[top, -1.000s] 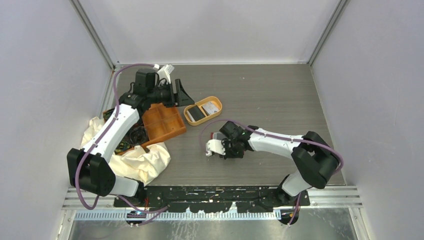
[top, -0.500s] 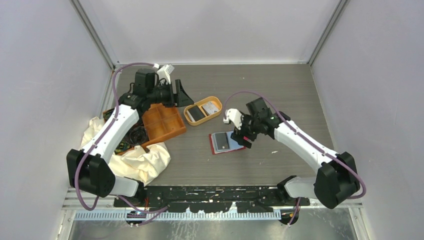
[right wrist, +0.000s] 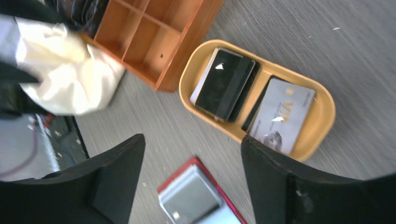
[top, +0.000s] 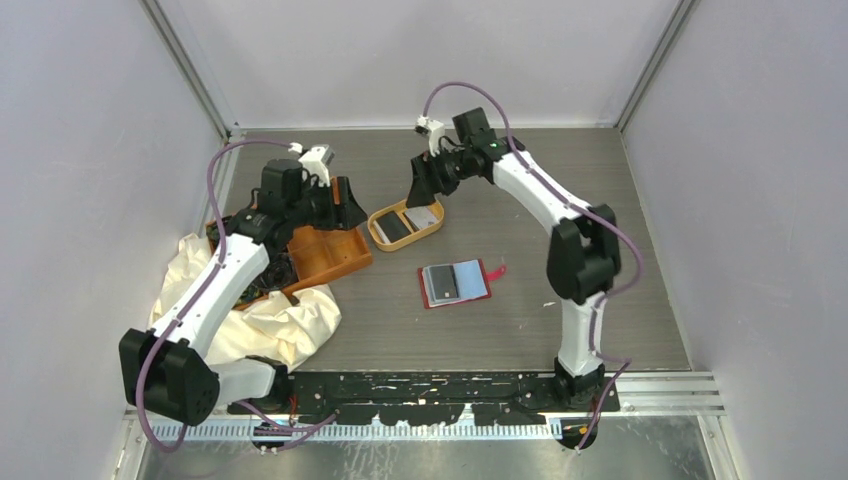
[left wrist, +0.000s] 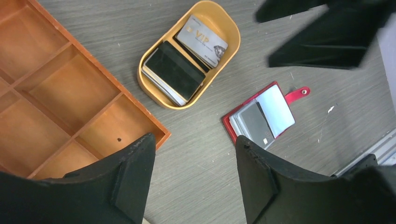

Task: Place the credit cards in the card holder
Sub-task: Pick up the credit card from the storage box.

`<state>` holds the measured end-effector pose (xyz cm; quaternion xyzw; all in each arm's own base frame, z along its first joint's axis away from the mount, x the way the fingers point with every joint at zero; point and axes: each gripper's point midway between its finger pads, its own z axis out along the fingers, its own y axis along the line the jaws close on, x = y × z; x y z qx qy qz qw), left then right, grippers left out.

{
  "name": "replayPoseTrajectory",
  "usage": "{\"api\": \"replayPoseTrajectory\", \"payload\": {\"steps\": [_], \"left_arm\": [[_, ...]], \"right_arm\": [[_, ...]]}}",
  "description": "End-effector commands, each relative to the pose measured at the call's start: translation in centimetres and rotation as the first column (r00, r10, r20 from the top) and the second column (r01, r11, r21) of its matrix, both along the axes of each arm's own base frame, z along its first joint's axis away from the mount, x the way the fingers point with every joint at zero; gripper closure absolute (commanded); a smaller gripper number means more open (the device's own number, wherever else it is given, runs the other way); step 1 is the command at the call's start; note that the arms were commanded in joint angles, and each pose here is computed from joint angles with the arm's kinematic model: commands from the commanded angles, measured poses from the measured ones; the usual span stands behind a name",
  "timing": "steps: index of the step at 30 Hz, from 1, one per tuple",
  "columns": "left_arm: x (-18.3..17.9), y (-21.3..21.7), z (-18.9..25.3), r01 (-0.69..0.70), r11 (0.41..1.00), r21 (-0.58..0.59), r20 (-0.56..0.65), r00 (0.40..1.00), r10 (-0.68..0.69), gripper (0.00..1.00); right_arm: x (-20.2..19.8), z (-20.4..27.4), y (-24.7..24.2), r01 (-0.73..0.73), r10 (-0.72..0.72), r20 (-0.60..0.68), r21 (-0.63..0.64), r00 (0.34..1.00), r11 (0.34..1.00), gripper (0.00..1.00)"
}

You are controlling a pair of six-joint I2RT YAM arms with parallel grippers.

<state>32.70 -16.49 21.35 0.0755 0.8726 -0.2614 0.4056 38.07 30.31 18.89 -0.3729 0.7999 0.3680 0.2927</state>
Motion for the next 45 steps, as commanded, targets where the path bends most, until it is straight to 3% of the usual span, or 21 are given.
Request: {"api": "replayPoseTrajectory", "payload": {"steps": [1,8,14,22,28,45], "left_arm": [[1.8,0.0,1.6,-0.007,1.0,-0.004,0.101,0.995,0.008,0.37],[2.8,-1.2,-1.8,-0.027,0.999,-0.04,-0.075,0.997,0.023,0.48],[3.9,-0.7,-4.9,-0.158,0.987,-0.032,-0.195,0.969,0.149,0.5],[4.2,-2.3,-8.3,-0.161,0.985,-0.06,-0.353,0.926,0.13,0.53],[4.6,-2.1,-9.7,-0.174,0.984,-0.029,-0.396,0.906,0.149,0.53],[4.6,-3.3,-11.9,-0.147,0.988,-0.047,-0.482,0.87,0.107,0.53]], "right_arm": [[1.7,-1.2,3.4,0.099,-0.069,-0.291,0.09,0.954,0.991,0.25],[3.1,-5.9,5.1,0.135,-0.117,-0.377,0.02,0.919,0.991,0.41],[3.7,-8.8,5.1,0.149,-0.149,-0.41,-0.03,0.9,0.988,0.45],[4.0,-10.4,5.7,0.15,-0.158,-0.427,-0.053,0.89,0.987,0.46],[3.8,-11.7,5.8,0.143,-0.156,-0.457,-0.064,0.876,0.988,0.46],[2.3,-10.6,7.8,0.123,-0.069,-0.57,0.057,0.819,0.991,0.48]]}}
